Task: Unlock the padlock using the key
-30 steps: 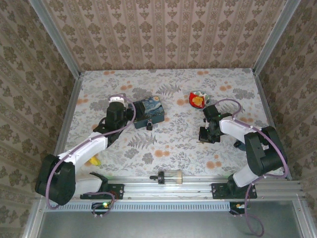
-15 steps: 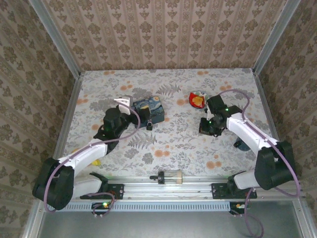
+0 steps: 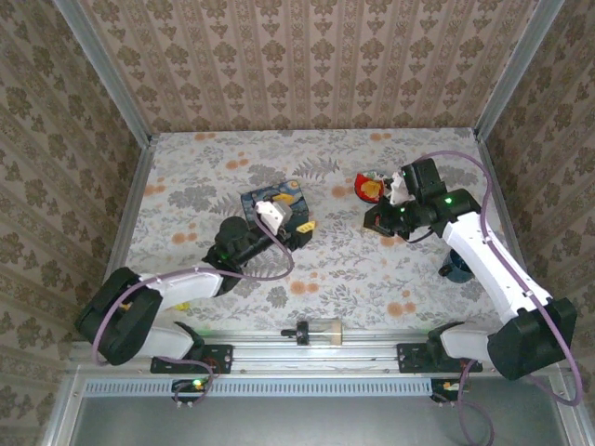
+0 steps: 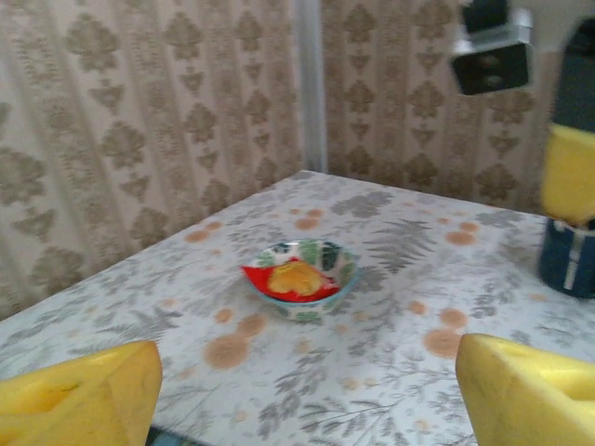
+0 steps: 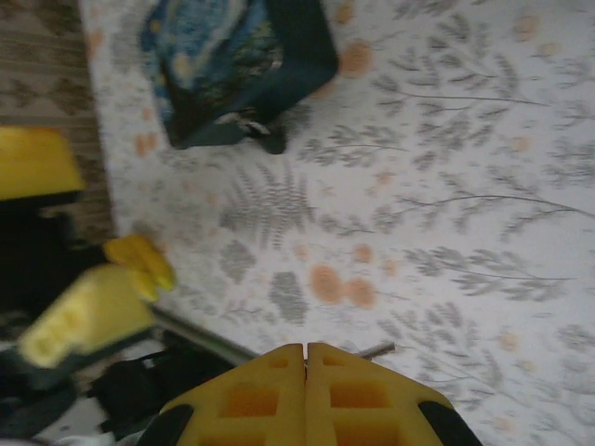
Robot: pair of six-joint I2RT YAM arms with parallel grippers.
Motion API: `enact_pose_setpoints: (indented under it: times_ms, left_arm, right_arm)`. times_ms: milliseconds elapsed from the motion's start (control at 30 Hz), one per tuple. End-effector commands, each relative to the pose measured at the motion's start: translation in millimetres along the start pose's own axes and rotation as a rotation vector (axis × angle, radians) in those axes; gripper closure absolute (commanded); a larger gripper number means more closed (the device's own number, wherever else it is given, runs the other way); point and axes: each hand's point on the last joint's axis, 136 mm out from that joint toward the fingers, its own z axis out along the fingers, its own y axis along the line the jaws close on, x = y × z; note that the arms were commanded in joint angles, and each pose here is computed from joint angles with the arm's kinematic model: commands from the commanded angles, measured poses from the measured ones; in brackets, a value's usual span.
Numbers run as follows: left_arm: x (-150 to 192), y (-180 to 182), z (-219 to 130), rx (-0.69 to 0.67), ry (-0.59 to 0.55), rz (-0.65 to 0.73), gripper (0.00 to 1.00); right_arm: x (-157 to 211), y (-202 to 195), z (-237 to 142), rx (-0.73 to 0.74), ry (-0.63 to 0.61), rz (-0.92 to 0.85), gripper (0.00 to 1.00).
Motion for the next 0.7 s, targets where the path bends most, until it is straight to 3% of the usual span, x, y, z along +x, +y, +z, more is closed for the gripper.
enact_pose_setpoints:
  times_ms: [0, 267, 667]
  left_arm:
    - [-25.9, -23.0, 11.0, 0.117, -0.094, 0.074, 0.20]
    - [-17.3, -44.1, 35.0, 0.213, -0.111, 0.062, 0.30]
    - [-12.6, -76.8, 61.6, 0.336, -0.120, 0.020, 0.38]
  right_arm:
    - [-7.0, 44.5, -14.4, -0.186, -0.002, 0.015, 1.00]
    - [-11.5, 63.3, -18.8, -0.243, -0.004, -0.005, 1.00]
    - [-10.9, 69.7, -16.7, -0.262, -0.003, -0.021, 1.00]
